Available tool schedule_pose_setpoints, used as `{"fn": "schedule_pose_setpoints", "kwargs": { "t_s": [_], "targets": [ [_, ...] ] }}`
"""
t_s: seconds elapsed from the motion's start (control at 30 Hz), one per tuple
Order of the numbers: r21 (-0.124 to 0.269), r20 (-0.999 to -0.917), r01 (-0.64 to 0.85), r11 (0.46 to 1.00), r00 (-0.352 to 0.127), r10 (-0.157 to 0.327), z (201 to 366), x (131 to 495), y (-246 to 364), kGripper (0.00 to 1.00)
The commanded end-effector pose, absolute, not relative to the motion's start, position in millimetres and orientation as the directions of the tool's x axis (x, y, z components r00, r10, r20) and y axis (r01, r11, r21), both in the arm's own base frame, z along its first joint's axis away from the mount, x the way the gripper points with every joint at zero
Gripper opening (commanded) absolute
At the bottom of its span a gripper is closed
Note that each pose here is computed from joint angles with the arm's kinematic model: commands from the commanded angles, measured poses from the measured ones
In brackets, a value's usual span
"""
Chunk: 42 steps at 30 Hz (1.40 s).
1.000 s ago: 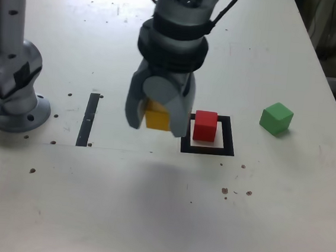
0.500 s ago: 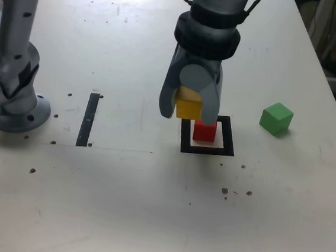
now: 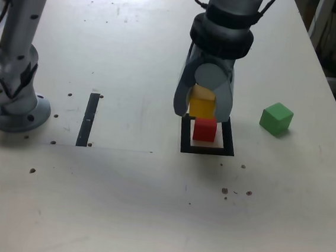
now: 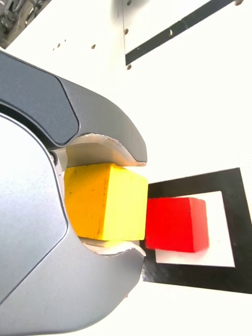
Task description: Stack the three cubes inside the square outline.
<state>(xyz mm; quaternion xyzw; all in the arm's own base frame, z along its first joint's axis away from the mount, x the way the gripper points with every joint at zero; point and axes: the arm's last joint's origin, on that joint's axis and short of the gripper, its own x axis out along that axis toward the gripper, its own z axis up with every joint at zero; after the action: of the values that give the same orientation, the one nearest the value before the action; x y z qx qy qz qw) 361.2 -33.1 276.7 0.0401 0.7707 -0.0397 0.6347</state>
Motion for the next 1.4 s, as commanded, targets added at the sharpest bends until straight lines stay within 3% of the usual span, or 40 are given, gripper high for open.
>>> {"fn": "schedule_pose_setpoints", "kwargs": {
  "t_s": [0.0,1.07,1.13,1.3,1.37],
  "targets": [
    [-0.012,-0.9808,0.11,0.994,-0.195,0.009,273.4,365.1,-31.5,0.3],
    [-0.02,-0.974,0.098,0.995,-0.227,0.003,248.2,379.3,-15.4,0.31],
    [-0.02,-0.9729,0.098,0.995,-0.231,0.003,247.0,378.9,-15.4,0.39],
    [-0.021,-0.9699,0.098,0.995,-0.243,0.003,244.9,377.0,-15.1,0.86],
    [-0.021,-0.969,0.098,0.995,-0.247,0.003,244.5,376.3,-14.9,0.97]
  ]
}}
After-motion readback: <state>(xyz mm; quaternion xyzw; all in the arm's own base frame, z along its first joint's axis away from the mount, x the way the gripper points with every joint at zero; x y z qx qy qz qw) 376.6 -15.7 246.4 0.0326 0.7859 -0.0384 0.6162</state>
